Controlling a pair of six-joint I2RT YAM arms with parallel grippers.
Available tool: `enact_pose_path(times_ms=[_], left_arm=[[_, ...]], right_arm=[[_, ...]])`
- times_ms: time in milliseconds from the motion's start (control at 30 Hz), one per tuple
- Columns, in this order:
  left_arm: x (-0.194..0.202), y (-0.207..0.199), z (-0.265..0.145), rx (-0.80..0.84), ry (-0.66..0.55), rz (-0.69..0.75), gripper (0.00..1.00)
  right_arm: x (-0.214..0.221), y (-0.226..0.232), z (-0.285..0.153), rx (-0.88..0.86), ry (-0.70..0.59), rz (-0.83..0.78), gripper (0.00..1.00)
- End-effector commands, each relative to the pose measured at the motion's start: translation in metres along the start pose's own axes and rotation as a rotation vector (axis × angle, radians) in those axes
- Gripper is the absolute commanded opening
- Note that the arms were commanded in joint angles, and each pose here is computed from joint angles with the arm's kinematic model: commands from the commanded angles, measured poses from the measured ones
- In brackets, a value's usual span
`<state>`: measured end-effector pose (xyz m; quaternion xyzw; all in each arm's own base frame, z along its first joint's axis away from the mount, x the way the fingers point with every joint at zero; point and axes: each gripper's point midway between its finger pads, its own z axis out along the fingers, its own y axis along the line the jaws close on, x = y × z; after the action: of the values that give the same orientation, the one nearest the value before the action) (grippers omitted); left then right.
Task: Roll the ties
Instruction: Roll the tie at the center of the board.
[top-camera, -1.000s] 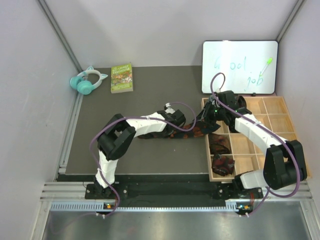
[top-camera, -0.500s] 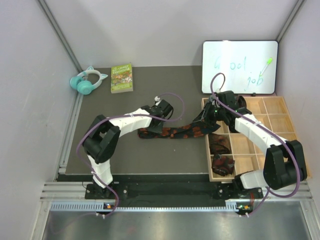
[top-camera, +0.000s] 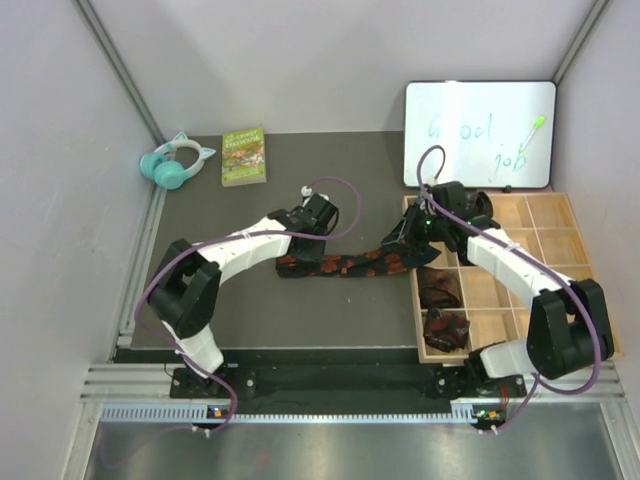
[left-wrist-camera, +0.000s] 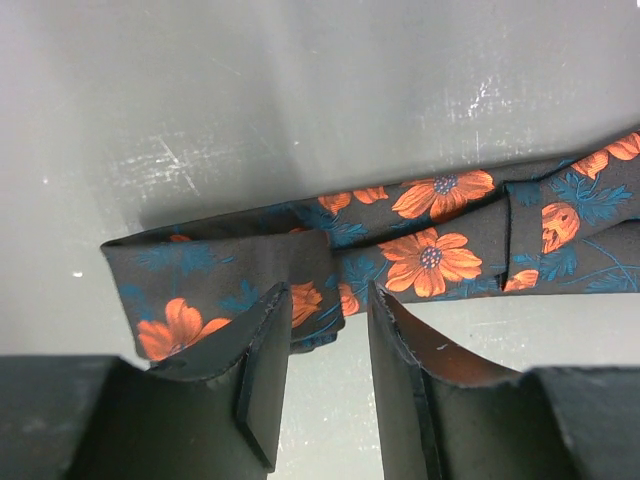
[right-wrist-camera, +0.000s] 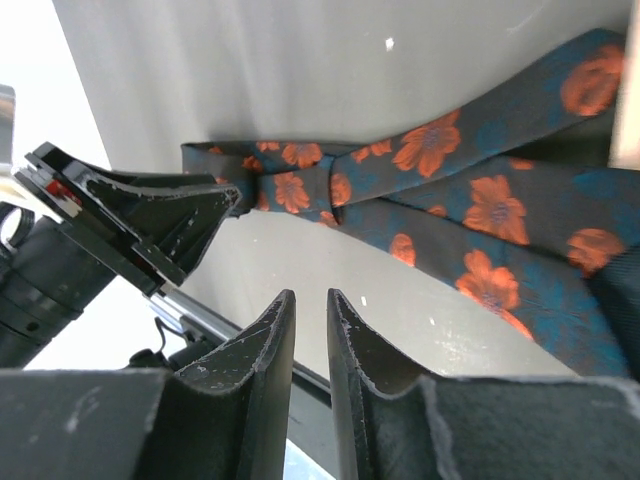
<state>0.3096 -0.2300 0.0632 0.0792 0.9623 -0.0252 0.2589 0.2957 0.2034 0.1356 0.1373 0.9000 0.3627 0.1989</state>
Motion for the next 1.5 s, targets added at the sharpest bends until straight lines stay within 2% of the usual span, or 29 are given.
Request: enact_pose_path(times_ms=[0, 233, 400, 533, 667, 767, 800, 833, 900, 967, 1033, 1300, 1467], left_arm=[[-0.018, 0.000, -0.016, 0.044, -0.074, -0.061, 0.41], [-0.026, 0.012, -0.032, 0.075, -0.120, -0.114, 0.40], [-0.031, 0.035, -0.045, 0.082, -0.153, -0.194, 0.36], [-0.036, 0.054, -0.072, 0.123, -0.222, -0.292, 0.25], [-0.006, 0.066, -0.074, 0.129, -0.217, -0.361, 0.17], [0.016, 0.069, -0.072, 0.139, -0.210, -0.418, 0.06], [0.018, 0.069, -0.076, 0.158, -0.226, -0.434, 0.02], [0.022, 0.068, -0.075, 0.171, -0.228, -0.451, 0.01], [0.031, 0.064, -0.073, 0.214, -0.241, -0.494, 0.00], [0.045, 0.065, -0.066, 0.225, -0.231, -0.534, 0.00], [0.043, 0.058, -0.067, 0.279, -0.261, -0.556, 0.00], [0.065, 0.040, -0.040, 0.360, -0.180, -0.567, 0.00], [0.060, 0.031, -0.035, 0.419, -0.205, -0.571, 0.00]], right_arm=[[-0.002, 0.037, 0.005, -0.089, -0.014, -0.059, 0.20], [0.018, 0.071, 0.033, -0.114, 0.058, -0.111, 0.20], [0.030, 0.099, 0.052, -0.143, 0.108, -0.141, 0.21], [0.020, 0.122, 0.068, -0.157, 0.112, -0.177, 0.25], [0.009, 0.121, 0.106, -0.103, 0.161, -0.213, 0.27], [-0.001, 0.137, 0.118, -0.106, 0.166, -0.250, 0.28], [0.001, 0.129, 0.134, -0.078, 0.192, -0.250, 0.32], [-0.008, 0.145, 0.135, -0.104, 0.174, -0.272, 0.34], [0.002, 0.131, 0.158, -0.053, 0.234, -0.284, 0.39], [0.000, 0.142, 0.168, -0.074, 0.247, -0.311, 0.41], [0.008, 0.141, 0.187, -0.066, 0.288, -0.322, 0.43], [0.043, 0.133, 0.232, -0.070, 0.408, -0.326, 0.44], [0.060, 0.123, 0.247, -0.059, 0.451, -0.318, 0.44]])
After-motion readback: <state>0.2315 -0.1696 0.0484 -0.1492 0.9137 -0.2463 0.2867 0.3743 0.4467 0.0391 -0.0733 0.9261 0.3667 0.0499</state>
